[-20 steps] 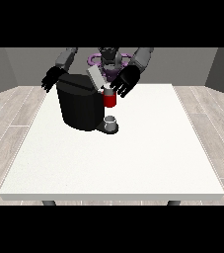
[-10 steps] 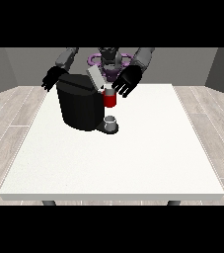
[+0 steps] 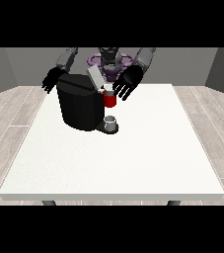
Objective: Insert the coffee pod into the coffee machine and close the lid
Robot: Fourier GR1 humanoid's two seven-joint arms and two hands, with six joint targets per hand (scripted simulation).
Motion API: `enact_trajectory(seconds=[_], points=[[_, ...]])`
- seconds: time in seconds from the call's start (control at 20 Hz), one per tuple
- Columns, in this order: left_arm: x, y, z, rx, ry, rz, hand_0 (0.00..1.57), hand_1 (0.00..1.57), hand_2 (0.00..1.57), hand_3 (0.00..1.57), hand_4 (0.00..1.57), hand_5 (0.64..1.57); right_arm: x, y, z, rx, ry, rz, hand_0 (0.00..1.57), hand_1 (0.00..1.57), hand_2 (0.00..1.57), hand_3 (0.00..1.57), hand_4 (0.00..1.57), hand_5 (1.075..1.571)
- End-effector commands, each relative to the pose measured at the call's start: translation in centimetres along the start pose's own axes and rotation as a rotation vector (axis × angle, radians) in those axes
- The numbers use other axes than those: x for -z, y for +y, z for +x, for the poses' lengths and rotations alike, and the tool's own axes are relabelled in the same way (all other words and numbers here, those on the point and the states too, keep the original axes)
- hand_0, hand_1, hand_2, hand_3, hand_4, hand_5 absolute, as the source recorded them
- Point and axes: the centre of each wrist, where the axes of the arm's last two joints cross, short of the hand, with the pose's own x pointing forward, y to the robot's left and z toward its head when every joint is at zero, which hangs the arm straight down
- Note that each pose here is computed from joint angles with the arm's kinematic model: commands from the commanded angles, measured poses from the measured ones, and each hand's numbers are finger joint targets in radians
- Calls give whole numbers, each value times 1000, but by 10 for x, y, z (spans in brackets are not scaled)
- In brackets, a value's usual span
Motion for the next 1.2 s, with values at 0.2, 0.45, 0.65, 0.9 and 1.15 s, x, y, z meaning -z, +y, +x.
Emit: enact_trajectory(seconds=[0.2,0.45,0.65,0.9,1.15], points=[[-7,-13,-17,63,69,-75,0,0,0,0,0,1571,-12,-1,-6,-6,45,20,0,0,0,0,348,1571],[-6,-14,-13,21,47,-130,0,0,0,0,0,1571,-15,-17,-20,-21,84,-28,0,0,0,0,378,1571],[-5,-7,-11,33,54,-107,0,0,0,0,0,1571,-24,3,-25,6,76,-2,0,0,0,0,363,1571],[-8,-22,-13,-9,69,-144,0,0,0,0,0,1571,-25,-29,-29,-15,103,-33,0,0,0,0,405,1571],[-28,-84,-34,-283,96,-114,0,0,0,0,0,1571,-37,-35,-34,12,150,-74,0,0,0,0,424,1571]])
